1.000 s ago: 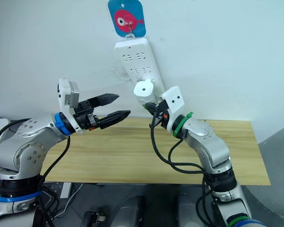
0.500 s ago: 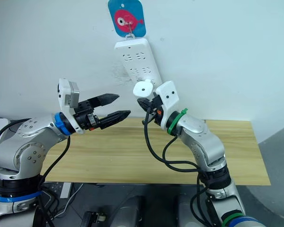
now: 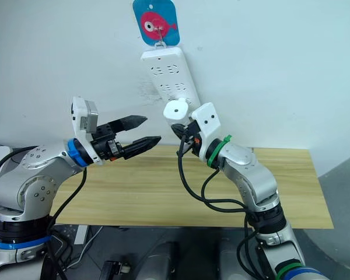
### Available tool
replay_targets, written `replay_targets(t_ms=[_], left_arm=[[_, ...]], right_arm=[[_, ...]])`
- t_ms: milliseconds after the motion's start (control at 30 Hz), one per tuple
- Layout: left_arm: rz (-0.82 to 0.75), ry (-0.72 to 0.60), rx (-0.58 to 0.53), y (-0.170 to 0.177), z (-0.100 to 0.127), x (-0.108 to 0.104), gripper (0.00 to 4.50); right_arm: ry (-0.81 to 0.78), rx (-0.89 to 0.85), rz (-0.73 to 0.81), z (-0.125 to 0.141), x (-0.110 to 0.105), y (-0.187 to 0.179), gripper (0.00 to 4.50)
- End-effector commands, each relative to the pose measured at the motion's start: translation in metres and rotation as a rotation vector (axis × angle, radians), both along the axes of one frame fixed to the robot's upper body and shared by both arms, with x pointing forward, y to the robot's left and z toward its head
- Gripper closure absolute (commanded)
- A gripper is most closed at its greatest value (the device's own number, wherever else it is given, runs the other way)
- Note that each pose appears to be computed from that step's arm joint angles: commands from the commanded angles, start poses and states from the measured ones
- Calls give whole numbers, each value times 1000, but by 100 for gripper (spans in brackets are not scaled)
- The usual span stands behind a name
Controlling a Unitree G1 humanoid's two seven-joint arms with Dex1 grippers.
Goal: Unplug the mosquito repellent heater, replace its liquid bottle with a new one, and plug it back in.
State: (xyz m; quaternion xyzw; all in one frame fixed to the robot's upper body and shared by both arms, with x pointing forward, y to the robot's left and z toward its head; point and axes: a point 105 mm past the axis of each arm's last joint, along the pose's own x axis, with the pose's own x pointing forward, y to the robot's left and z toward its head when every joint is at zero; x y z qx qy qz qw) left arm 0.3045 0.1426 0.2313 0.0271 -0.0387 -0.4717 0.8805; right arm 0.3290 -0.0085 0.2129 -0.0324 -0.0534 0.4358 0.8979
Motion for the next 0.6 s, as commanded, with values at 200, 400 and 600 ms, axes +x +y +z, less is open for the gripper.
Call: replay_targets(t_ms=[200,400,600], left_arm=[[-30,-52,3,-4,11,-4,0],[-30,-52,2,-4,11,-4,0],[-31,-51,1,-5,11,-4,0]], right_arm=[[-54,1,-5,8,-2,0,449],[-57,0,-33,7,1,-5,449],[-74,-8,-132,8,12,-28,449]])
